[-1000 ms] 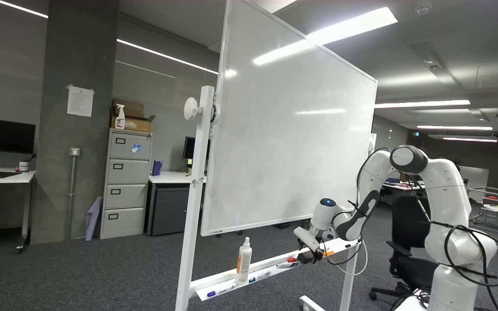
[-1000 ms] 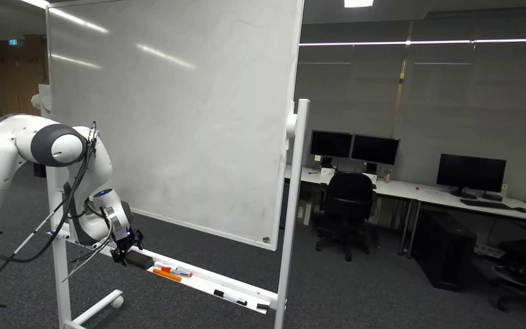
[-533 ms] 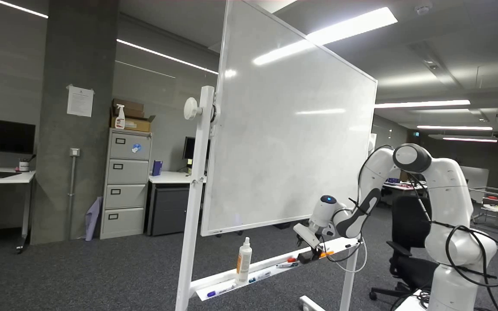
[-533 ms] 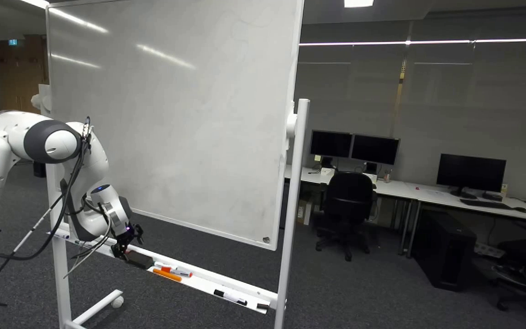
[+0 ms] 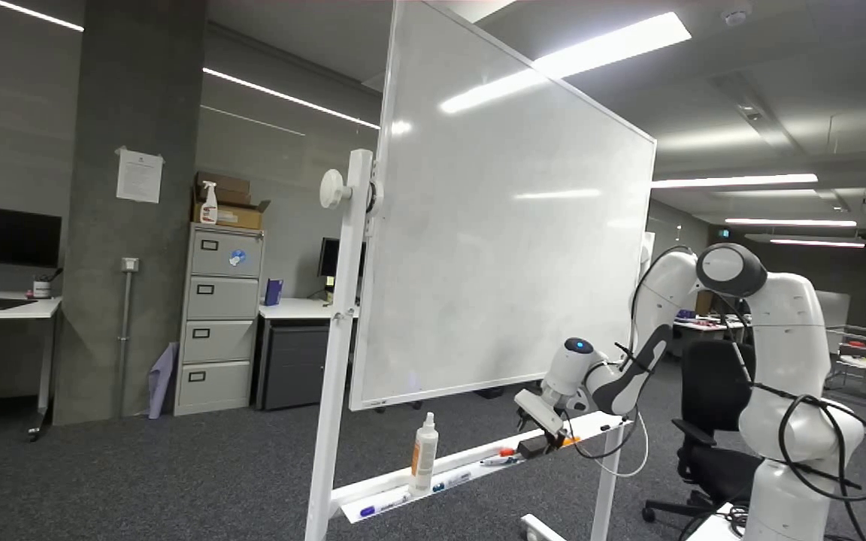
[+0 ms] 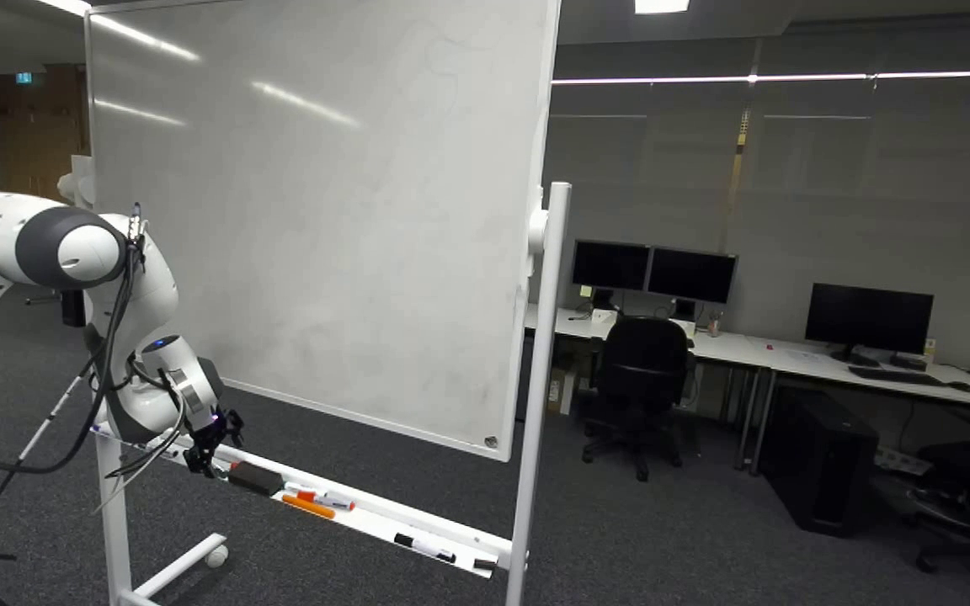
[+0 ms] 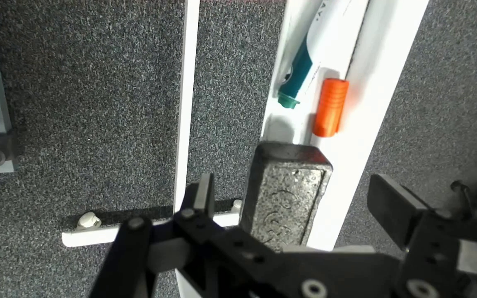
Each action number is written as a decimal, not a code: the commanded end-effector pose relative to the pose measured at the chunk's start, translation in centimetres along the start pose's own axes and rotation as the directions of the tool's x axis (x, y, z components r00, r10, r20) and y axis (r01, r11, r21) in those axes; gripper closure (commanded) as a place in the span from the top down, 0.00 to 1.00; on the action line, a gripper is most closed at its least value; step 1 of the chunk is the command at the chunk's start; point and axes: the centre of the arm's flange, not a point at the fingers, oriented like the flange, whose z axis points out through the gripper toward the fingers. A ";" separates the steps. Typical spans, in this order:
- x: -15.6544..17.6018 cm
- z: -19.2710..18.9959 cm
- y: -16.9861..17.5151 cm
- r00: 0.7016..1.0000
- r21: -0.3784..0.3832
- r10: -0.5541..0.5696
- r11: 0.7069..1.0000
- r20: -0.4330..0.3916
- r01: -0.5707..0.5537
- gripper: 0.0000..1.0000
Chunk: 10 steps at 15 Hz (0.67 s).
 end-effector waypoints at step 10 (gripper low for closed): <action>-1.1 -10.5 6.5 0.983 0.006 -0.168 0.986 -0.079 0.169 1.00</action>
